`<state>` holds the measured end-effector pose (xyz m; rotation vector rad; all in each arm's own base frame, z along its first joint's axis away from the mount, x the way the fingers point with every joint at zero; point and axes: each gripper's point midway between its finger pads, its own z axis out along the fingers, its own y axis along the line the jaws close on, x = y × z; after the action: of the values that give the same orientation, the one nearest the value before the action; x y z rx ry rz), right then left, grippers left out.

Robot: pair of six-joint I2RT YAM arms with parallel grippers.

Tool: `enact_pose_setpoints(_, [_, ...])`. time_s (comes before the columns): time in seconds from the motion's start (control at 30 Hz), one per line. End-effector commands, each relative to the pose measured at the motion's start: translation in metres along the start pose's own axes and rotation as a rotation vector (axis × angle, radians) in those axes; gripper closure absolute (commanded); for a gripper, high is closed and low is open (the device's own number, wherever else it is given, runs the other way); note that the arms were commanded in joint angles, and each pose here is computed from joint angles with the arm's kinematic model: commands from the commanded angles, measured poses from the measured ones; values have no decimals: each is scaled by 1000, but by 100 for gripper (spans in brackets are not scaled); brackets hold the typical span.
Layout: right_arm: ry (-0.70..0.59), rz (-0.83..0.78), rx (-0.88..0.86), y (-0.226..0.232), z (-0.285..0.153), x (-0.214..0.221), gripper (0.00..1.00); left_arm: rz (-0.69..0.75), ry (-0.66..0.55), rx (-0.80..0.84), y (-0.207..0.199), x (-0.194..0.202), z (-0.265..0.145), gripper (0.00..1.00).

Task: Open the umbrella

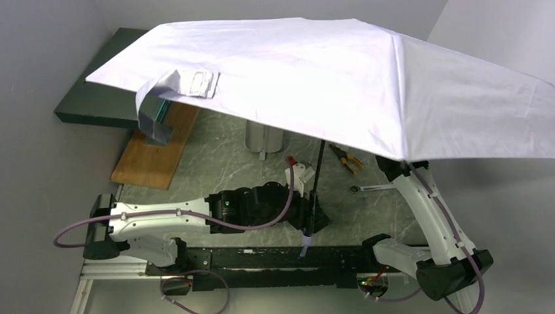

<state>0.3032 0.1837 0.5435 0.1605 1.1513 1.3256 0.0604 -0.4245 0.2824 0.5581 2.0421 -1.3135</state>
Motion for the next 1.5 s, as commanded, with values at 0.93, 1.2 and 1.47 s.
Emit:
enact_pose_setpoints(0.93, [-30,-174,-84,35,-12,13,100,160,-158,-90,20,-31,-15,1])
enact_pose_setpoints(1.2, [-85,-435,-20,23,-16,-3,100,155,-172,-136,12,-38,-13,1])
enact_pose_setpoints(1.47, [-221,-703,312,-66,-27,-23,100,129,-48,-402,63,13,-95,1])
